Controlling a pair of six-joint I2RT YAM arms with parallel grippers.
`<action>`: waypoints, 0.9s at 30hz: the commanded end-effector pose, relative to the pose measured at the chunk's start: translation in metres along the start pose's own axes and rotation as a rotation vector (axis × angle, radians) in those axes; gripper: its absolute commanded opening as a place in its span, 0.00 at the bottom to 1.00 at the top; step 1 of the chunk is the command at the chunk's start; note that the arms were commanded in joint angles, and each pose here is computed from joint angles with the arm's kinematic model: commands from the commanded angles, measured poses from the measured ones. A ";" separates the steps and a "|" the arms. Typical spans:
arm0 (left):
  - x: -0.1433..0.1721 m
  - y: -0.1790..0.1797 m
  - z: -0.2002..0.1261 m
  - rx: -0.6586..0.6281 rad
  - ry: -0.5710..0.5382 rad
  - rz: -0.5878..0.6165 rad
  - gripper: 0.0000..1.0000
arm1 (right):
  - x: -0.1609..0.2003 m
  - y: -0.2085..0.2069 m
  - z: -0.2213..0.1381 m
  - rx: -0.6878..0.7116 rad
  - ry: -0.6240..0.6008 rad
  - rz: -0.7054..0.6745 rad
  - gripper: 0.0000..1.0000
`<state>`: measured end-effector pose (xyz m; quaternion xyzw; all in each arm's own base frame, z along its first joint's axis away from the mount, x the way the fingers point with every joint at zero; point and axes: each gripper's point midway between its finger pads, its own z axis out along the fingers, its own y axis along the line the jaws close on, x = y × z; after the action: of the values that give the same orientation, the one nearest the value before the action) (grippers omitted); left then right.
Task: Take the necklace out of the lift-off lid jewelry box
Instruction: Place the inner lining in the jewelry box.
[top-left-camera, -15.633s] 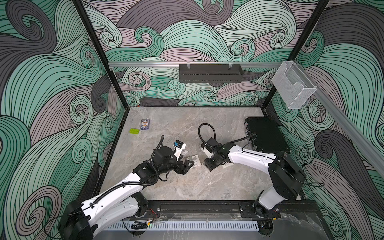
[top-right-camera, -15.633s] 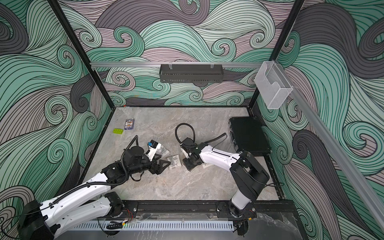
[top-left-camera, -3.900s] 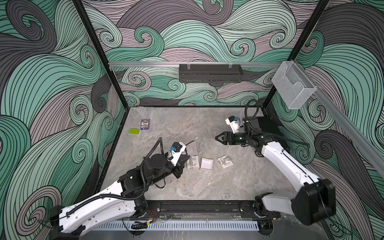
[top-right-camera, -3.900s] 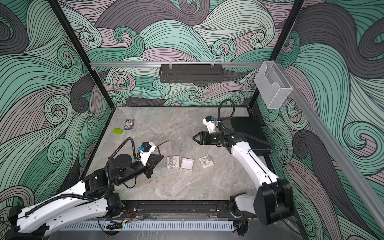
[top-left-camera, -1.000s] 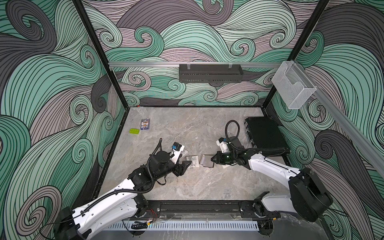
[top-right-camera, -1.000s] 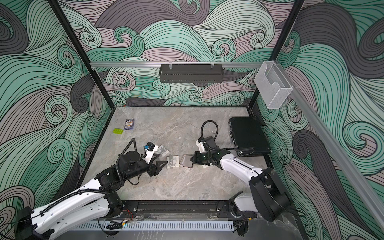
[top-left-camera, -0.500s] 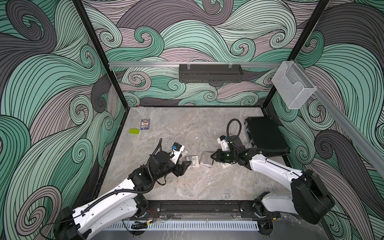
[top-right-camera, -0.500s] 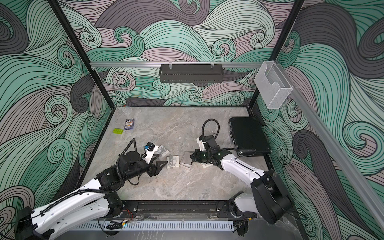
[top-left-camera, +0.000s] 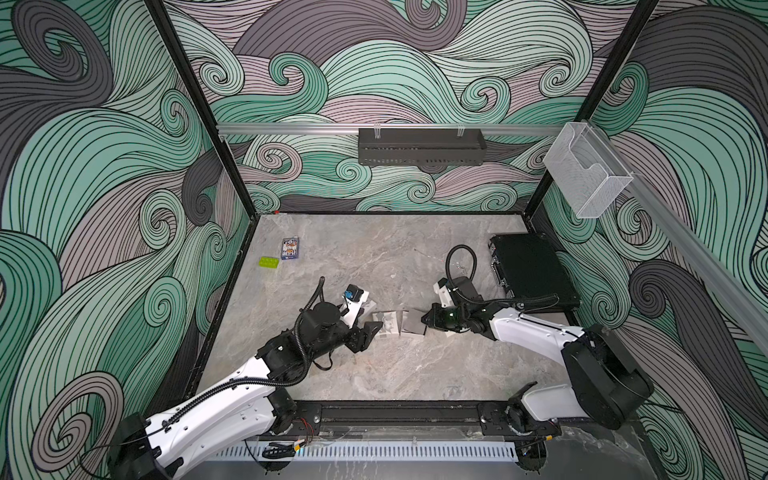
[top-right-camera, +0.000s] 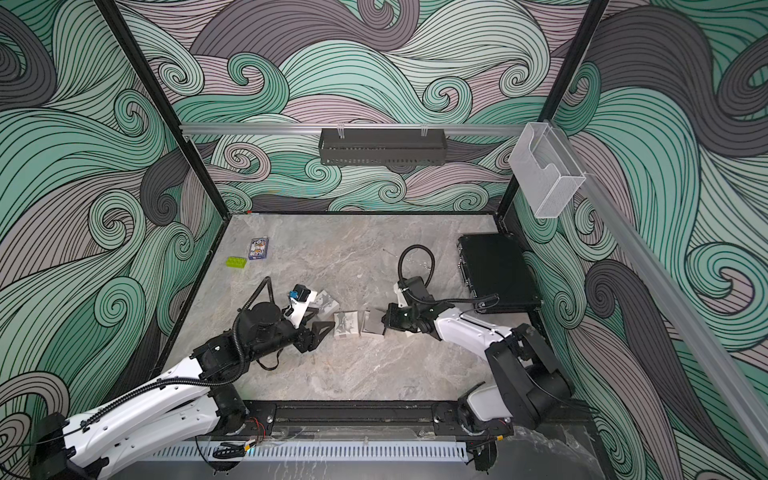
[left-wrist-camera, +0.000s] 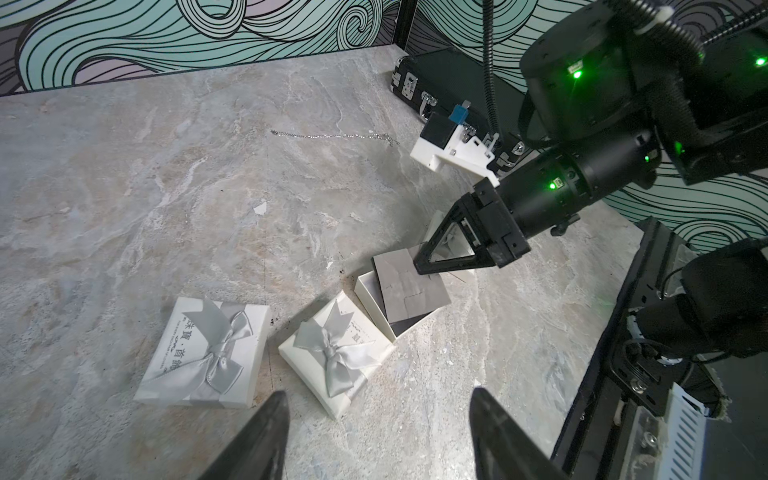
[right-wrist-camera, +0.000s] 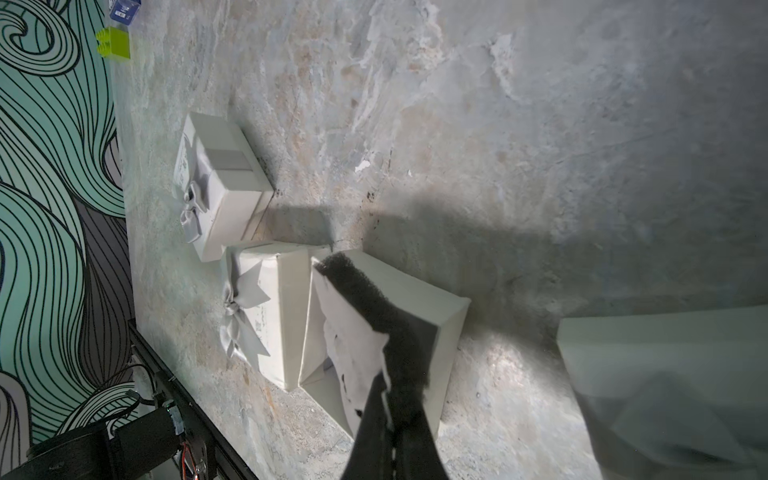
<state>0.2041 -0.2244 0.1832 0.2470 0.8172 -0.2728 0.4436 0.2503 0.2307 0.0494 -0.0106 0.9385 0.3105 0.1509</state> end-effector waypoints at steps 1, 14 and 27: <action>-0.005 0.003 -0.001 -0.014 -0.018 0.000 0.67 | 0.001 0.003 0.008 0.012 0.006 -0.018 0.00; -0.001 0.007 -0.004 -0.032 -0.020 0.004 0.67 | 0.010 0.007 0.005 0.116 0.133 -0.207 0.01; -0.001 0.008 -0.007 -0.037 -0.025 -0.001 0.67 | 0.034 -0.001 0.020 0.239 0.278 -0.327 0.07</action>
<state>0.2041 -0.2196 0.1821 0.2420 0.8178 -0.2666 0.4490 0.2299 0.2509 0.0295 -0.1709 0.9619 0.1962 0.0839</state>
